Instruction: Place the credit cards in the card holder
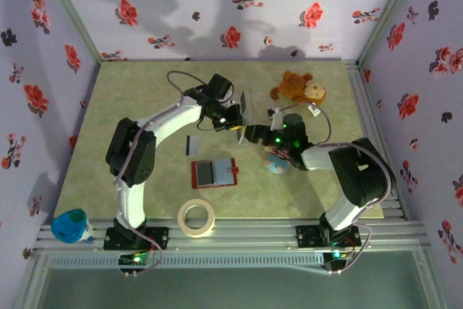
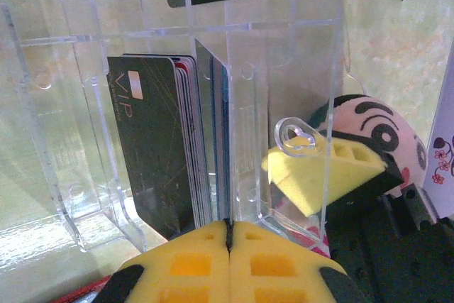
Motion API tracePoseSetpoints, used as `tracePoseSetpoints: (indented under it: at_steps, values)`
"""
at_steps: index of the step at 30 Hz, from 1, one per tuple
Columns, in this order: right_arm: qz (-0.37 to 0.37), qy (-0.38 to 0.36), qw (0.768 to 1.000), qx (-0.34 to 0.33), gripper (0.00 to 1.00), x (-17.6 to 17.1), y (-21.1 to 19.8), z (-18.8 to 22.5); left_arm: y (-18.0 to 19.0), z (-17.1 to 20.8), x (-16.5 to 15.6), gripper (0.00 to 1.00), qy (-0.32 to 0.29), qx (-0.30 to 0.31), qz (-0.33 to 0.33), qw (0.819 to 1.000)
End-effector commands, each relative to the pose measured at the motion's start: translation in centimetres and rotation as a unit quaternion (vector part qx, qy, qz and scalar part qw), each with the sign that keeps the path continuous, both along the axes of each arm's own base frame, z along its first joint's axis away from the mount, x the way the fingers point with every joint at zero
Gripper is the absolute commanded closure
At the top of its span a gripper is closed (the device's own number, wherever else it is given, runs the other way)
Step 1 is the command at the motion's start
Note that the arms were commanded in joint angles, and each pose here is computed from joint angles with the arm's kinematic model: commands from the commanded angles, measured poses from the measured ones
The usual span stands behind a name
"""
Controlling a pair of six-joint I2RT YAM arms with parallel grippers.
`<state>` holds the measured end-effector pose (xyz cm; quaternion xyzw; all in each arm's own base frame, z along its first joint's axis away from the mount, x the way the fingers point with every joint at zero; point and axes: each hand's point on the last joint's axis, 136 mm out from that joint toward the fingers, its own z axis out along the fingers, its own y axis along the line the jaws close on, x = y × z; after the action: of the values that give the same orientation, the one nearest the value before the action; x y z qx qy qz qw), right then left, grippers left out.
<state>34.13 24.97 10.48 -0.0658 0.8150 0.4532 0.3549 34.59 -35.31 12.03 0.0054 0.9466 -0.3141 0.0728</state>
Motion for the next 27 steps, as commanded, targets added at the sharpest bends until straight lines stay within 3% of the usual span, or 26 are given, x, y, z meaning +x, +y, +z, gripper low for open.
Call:
tracePoseSetpoints:
  at_steps: [1,15,27]
  values:
    - [-0.014,-0.009,1.000,0.009,0.27,0.7,-0.3,0.6,-1.1,1.8,-0.4,1.00,-0.003,-0.021,-0.010,1.000]
    - [-0.013,0.027,0.999,0.017,0.26,1.3,0.4,-1.6,-1.6,1.9,-0.5,1.00,-0.004,-0.024,-0.014,1.000]
    - [0.000,0.015,1.000,0.027,0.23,1.0,0.7,-0.4,-1.8,1.6,-0.6,1.00,0.000,-0.022,-0.018,1.000]
